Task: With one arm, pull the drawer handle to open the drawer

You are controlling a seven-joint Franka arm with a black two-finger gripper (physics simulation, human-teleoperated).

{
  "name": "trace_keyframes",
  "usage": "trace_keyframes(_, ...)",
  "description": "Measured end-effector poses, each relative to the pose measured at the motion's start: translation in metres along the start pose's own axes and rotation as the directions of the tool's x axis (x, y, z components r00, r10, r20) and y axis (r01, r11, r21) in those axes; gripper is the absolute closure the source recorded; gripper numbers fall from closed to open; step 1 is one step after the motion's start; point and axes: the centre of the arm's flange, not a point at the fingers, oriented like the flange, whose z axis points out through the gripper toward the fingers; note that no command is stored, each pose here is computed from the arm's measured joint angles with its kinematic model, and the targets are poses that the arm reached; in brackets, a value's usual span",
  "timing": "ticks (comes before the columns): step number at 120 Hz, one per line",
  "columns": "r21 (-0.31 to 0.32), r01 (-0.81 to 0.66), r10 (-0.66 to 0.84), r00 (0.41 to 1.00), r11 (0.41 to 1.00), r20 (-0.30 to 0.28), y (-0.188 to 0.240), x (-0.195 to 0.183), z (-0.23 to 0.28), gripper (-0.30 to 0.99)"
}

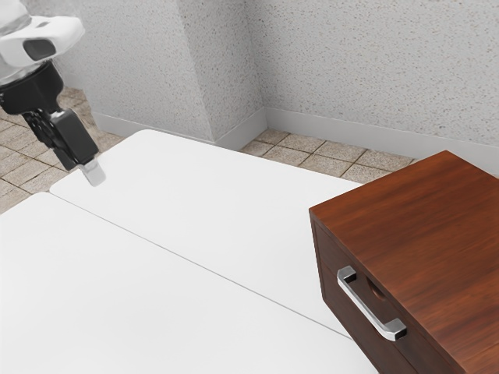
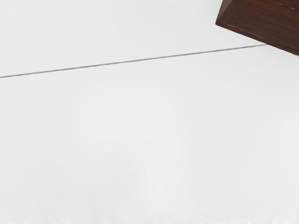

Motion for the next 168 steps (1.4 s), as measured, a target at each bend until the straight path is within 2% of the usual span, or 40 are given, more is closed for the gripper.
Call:
trace_keyframes(10,-0.010,-0.058,0.058,0.998,0.998,0.027,0.026,-0.028,0.019,0.00)
trace_keyframes(22,-0.027,-0.085,0.086,0.996,0.996,0.032,0.035,-0.065,0.035,0.00)
trace_keyframes(28,-0.027,-0.108,0.109,0.994,0.994,0.018,0.041,-0.083,0.045,0.00)
trace_keyframes(38,0.025,-0.154,0.155,0.988,0.988,-0.026,0.051,-0.103,0.055,0.00)
trace_keyframes(52,0.046,-0.174,0.177,0.982,0.984,-0.062,0.045,-0.105,0.061,0.00)
trace_keyframes(72,0.049,-0.201,0.205,0.976,0.978,-0.071,0.039,-0.106,0.068,0.00)
trace_keyframes(85,0.075,-0.275,0.281,0.955,0.959,-0.093,0.040,-0.102,0.084,0.00)
trace_keyframes(102,0.140,-0.456,0.474,0.868,0.879,-0.148,0.065,-0.095,0.080,0.00)
trace_keyframes(117,0.140,-0.568,0.585,0.789,0.811,-0.187,0.061,-0.087,0.075,0.00)
trace_keyframes(150,0.165,-0.761,0.778,0.600,0.627,-0.188,0.073,-0.071,0.077,0.00)
trace_keyframes(168,0.190,-0.852,0.872,0.463,0.488,-0.160,0.104,-0.071,0.094,0.00)
